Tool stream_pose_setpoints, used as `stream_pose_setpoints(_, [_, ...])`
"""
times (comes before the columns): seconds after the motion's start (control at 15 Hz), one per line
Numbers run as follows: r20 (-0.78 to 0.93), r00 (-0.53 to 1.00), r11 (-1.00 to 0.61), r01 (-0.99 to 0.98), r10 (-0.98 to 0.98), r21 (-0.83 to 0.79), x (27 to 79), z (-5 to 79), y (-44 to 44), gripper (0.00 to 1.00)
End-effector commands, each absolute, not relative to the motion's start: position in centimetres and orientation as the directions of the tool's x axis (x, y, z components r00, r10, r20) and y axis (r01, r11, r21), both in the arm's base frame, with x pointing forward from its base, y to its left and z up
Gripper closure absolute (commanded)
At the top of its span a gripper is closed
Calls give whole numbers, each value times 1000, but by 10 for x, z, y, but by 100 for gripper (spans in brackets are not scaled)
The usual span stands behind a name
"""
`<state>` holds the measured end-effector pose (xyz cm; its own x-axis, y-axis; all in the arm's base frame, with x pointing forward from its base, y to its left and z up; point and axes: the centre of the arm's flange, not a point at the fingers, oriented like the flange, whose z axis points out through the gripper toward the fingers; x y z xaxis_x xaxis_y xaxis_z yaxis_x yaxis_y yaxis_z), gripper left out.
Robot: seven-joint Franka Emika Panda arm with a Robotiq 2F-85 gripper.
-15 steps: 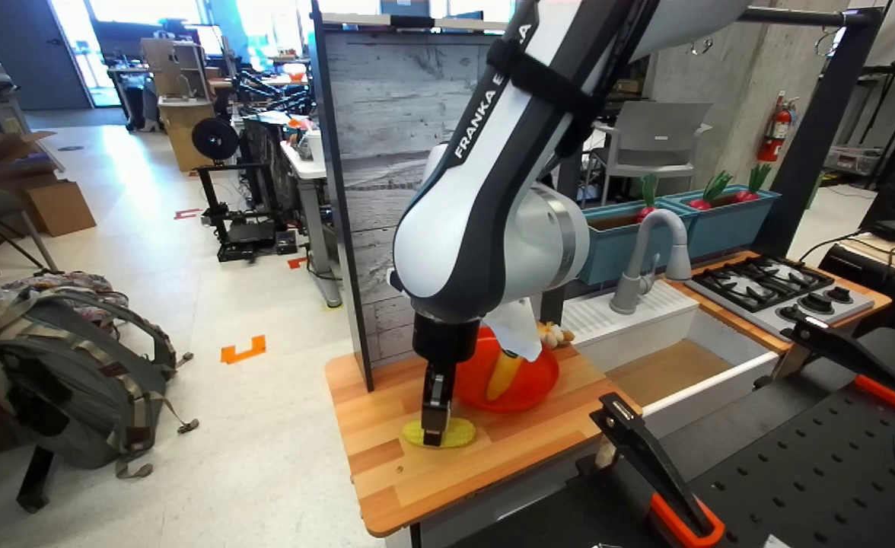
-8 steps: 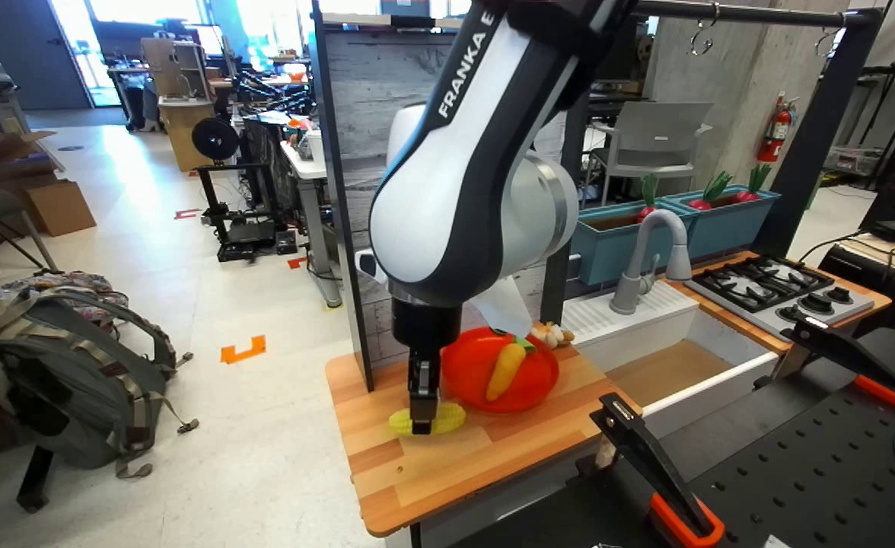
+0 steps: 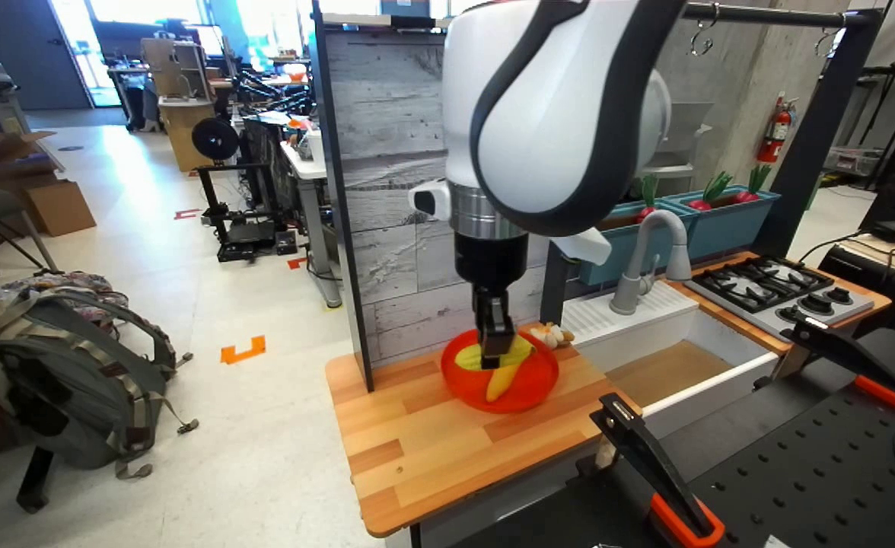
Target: Move the maize to the right
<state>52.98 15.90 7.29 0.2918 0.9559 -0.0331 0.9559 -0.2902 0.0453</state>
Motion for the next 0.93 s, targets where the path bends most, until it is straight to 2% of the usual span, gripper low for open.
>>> stream_pose_setpoints(0.0, [-37, 314, -308, 944, 949, 119, 504, 94, 108, 93])
stream_pose_setpoints(0.33, [28, 402, -401, 903, 915, 156, 500, 79, 45, 93])
stream_pose_setpoints(0.87, [185, 531, -553, 828, 827, 94, 493, 33, -16, 93])
